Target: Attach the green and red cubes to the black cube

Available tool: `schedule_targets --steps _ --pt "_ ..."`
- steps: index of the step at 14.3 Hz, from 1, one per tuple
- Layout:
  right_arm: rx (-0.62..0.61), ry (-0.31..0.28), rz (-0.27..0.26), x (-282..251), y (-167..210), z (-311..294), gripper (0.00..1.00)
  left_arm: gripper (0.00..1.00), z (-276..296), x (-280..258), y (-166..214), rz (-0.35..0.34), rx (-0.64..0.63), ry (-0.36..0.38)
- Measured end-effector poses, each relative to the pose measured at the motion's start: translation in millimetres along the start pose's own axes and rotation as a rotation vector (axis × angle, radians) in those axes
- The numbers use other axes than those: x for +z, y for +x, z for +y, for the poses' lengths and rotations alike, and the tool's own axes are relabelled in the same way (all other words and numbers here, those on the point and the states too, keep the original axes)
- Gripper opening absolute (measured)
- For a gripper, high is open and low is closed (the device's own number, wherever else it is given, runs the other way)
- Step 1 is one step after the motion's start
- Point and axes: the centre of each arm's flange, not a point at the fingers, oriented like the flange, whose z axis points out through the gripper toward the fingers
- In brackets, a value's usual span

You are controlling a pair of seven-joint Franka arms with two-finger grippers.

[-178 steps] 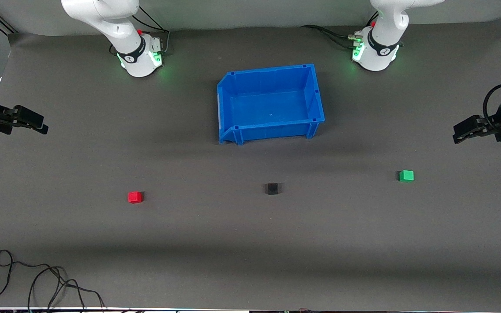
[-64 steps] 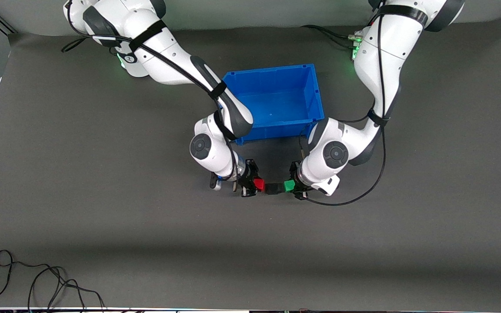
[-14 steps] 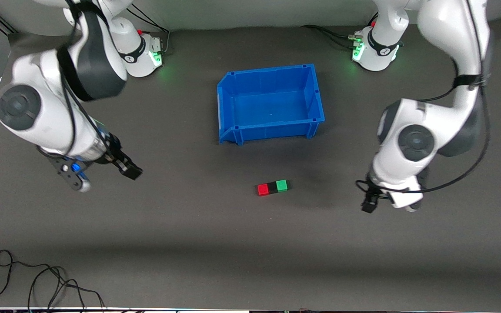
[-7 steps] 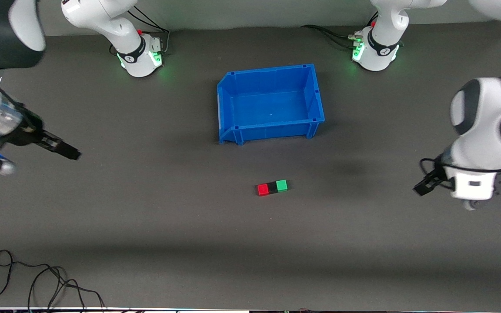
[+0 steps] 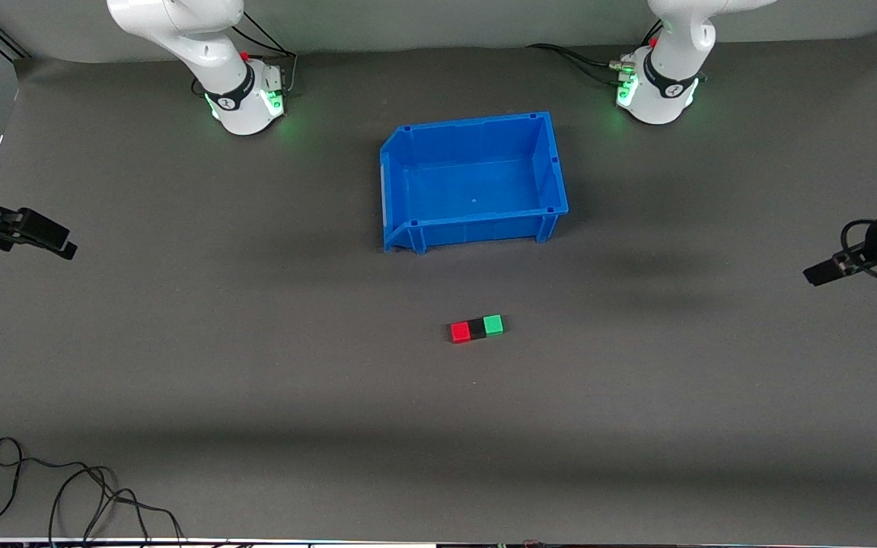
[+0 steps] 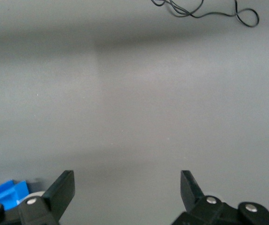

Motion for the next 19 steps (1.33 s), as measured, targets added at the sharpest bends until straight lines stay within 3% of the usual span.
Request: schedule_targets --steps 2,6,12,14,19 --pt "-0.047 0.001 0.002 -1 0 3 1.0 1.0 6 -14 -7 0.015 0.027 -0.01" --pt "-0.072 0.001 0.002 -1 0 2 1.0 1.0 9 -44 -12 0.058 0.213 -0.032" --pt "-0.071 -0.001 0.003 -1 0 2 1.0 1.0 26 -65 -22 0.053 0.27 -0.035" --pt "-0.071 -0.002 0.002 -1 -1 2 1.0 1.0 31 -67 -22 0.061 0.272 -0.075" --pt "-0.076 0.001 -0.04 2 -5 0 1.0 1.0 36 -63 -21 0.048 0.296 -0.113"
